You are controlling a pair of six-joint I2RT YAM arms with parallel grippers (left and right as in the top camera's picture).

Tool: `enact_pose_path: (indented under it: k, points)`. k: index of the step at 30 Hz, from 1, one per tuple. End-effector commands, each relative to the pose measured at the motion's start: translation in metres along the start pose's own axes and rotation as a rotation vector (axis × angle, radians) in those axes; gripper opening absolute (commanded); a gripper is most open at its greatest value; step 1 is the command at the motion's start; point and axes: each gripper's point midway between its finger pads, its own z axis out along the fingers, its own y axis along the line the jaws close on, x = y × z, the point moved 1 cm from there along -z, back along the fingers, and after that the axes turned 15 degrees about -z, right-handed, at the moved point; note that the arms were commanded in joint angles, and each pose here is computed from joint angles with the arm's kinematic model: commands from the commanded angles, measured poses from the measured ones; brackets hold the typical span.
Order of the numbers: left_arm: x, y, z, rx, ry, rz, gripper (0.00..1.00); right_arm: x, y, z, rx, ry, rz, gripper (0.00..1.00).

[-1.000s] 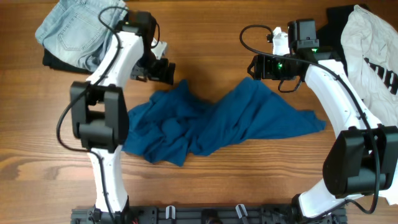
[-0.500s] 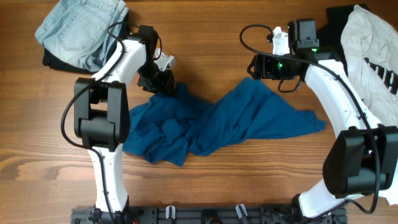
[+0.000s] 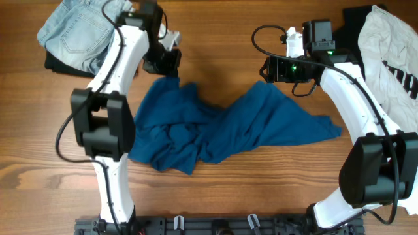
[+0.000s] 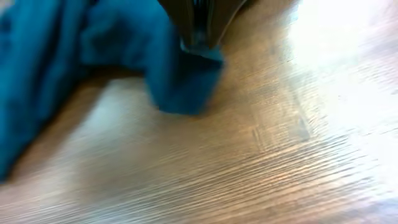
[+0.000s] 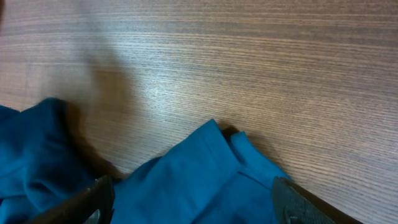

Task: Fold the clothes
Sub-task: 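Pull the shirt edge up-left with the left gripper, then grasp the right side of the teal shirt with the right gripper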

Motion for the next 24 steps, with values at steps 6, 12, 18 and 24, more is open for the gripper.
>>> enact_pose_path:
  k: [6, 12, 18, 24]
  points:
    - [0.013, -0.023, -0.062, 0.031, -0.078, 0.006, 0.04, 0.002, 0.001, 0.007, -0.009, 0.006, -0.011, 0.81]
    - [0.011, -0.025, -0.062, 0.036, -0.084, -0.024, 0.04, 0.003, -0.020, 0.019, 0.091, 0.021, -0.016, 0.80]
    - [0.009, -0.025, -0.062, 0.037, -0.091, -0.025, 0.04, 0.021, -0.036, 0.062, 0.110, 0.099, 0.000, 0.79]
    - [0.008, -0.025, -0.062, 0.038, -0.095, -0.024, 0.04, 0.032, -0.036, 0.085, 0.094, 0.139, -0.005, 0.73]
